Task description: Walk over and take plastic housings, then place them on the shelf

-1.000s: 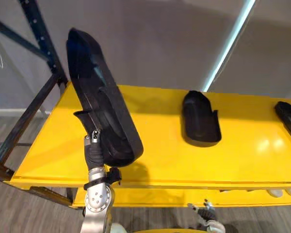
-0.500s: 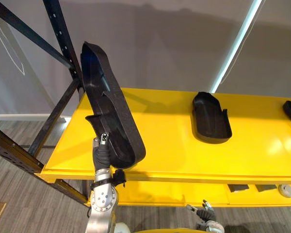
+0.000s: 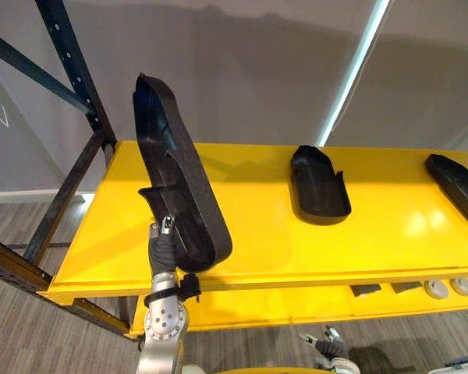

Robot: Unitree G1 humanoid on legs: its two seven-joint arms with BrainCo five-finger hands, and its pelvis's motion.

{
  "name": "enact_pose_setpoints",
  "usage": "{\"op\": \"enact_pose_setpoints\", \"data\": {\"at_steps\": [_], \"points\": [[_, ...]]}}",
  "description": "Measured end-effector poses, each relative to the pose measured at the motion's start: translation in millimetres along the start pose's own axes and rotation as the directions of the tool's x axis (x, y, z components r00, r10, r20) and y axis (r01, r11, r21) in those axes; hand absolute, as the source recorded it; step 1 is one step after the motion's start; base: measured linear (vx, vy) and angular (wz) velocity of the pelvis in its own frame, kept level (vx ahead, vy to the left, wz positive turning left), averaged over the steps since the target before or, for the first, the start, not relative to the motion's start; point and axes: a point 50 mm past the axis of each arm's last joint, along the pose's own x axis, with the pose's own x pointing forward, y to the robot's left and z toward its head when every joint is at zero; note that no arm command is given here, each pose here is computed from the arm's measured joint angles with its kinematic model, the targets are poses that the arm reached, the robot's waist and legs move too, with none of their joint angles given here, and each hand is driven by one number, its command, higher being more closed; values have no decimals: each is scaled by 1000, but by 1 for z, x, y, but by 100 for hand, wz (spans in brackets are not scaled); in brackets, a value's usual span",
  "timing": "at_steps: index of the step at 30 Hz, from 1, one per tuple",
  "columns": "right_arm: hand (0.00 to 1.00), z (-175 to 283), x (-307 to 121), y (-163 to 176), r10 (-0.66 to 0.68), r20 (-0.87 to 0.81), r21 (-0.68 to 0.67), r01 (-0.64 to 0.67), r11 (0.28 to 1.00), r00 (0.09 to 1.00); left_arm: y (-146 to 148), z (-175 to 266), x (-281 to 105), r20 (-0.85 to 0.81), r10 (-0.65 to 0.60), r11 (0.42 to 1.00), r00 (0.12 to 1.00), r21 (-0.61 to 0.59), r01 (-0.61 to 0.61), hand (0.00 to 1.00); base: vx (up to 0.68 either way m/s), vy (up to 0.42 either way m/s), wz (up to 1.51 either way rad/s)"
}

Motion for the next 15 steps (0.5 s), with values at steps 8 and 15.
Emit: {"op": "enact_pose_setpoints", "data": {"at_steps": [8, 15], "points": [[0, -15, -6, -5, 10, -39, -25, -11, 1000, 999, 14, -10, 18, -26, 23, 979, 999, 204, -17, 100, -46, 4, -6], [0, -18, -5, -5, 29, -54, -44, -31, 999, 998, 29, 3, 55, 52, 87, 936, 995, 337, -99, 100, 16, -11, -4]]}}
